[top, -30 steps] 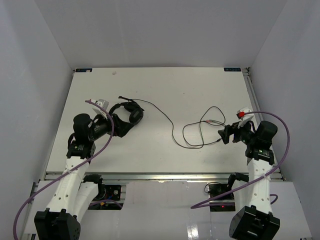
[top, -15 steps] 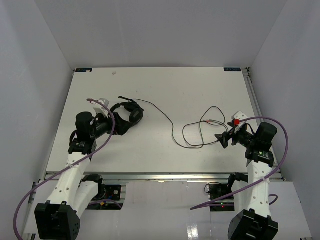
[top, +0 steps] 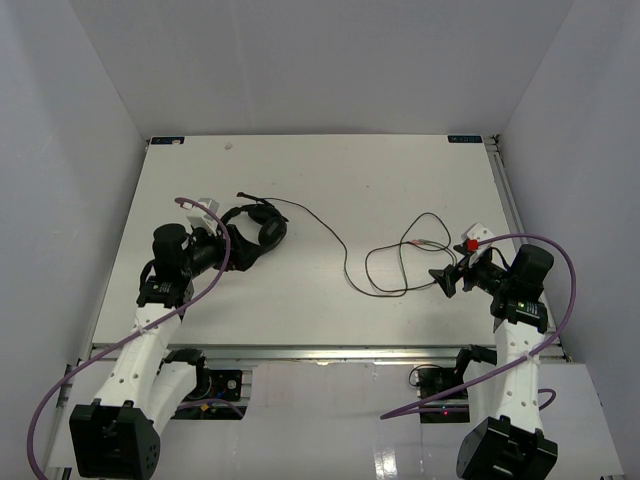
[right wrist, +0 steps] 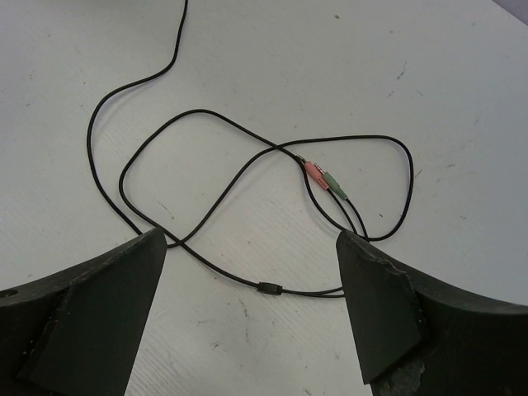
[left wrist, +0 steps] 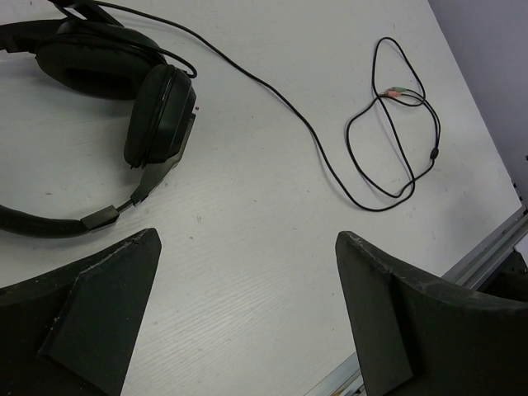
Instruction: Wrap the headphones
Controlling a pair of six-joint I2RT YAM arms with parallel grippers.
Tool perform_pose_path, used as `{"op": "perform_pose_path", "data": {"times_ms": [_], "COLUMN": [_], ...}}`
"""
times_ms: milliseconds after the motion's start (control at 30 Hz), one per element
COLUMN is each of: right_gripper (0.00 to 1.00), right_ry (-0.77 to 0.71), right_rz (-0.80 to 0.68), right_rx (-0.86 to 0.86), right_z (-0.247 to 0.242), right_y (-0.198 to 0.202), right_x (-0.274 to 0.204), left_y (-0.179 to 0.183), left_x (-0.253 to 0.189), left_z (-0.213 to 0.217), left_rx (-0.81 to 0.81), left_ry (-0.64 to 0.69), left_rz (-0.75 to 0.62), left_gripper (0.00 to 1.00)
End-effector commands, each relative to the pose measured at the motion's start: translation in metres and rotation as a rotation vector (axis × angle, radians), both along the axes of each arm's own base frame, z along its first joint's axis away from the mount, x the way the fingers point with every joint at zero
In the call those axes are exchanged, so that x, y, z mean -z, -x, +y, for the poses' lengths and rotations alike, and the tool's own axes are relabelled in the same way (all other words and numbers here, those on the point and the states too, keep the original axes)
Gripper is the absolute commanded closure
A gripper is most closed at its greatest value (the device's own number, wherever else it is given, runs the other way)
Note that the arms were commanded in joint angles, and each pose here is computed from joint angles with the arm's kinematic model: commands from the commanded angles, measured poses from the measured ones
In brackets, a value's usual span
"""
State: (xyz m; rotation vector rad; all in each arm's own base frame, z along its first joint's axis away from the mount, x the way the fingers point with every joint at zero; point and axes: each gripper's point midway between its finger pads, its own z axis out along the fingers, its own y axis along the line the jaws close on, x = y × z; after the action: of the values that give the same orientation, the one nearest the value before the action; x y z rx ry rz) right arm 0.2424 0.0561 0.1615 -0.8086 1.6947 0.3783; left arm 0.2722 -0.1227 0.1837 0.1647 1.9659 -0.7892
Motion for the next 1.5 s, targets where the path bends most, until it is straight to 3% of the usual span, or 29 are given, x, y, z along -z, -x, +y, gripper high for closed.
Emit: {"op": "perform_pose_path", "data": {"times_ms": [0,400,767,1033,1267,1467], "right_gripper": [0.10,0.10,0.10,0.10,0.10,0.10], "right_ry": [-0.008,-0.010,-0.011,-0.017,-0.016,-0.016], "right_rz": [0.007,0.011,0.010,0.008,0.007,0.005], "right_rx": [-0.017,-0.030,-0.036,-0.046,-0.048,-0.052], "right_z": [0.002,0.004,0.005,0.007,0.007,0.007], "right_y": [0.003,0.004,0.005,0.006,0.006,0.006], "right_x": [0.003,0.003,0.002,0.001,0.000,0.000], "left_y": [-0.003,-0.007,-0.021,-0.037,-0.045,-0.050], "left_x": [-0.014,-0.005,0.021,0.039,0.057,0.058], "left_z": [0.002,0.005,0.028,0.066,0.062,0.064], "left_rx": [-0.007,-0.031,-0.191,-0.425,-0.429,-0.428], "left_ry": [-0.011,-0.018,-0.072,-0.106,-0.088,-0.102], "left_rz": [-0.040,-0.006,0.110,0.211,0.310,0.313], "left_gripper": [0.02,0.02,0.02,0.02,0.02,0.02]}}
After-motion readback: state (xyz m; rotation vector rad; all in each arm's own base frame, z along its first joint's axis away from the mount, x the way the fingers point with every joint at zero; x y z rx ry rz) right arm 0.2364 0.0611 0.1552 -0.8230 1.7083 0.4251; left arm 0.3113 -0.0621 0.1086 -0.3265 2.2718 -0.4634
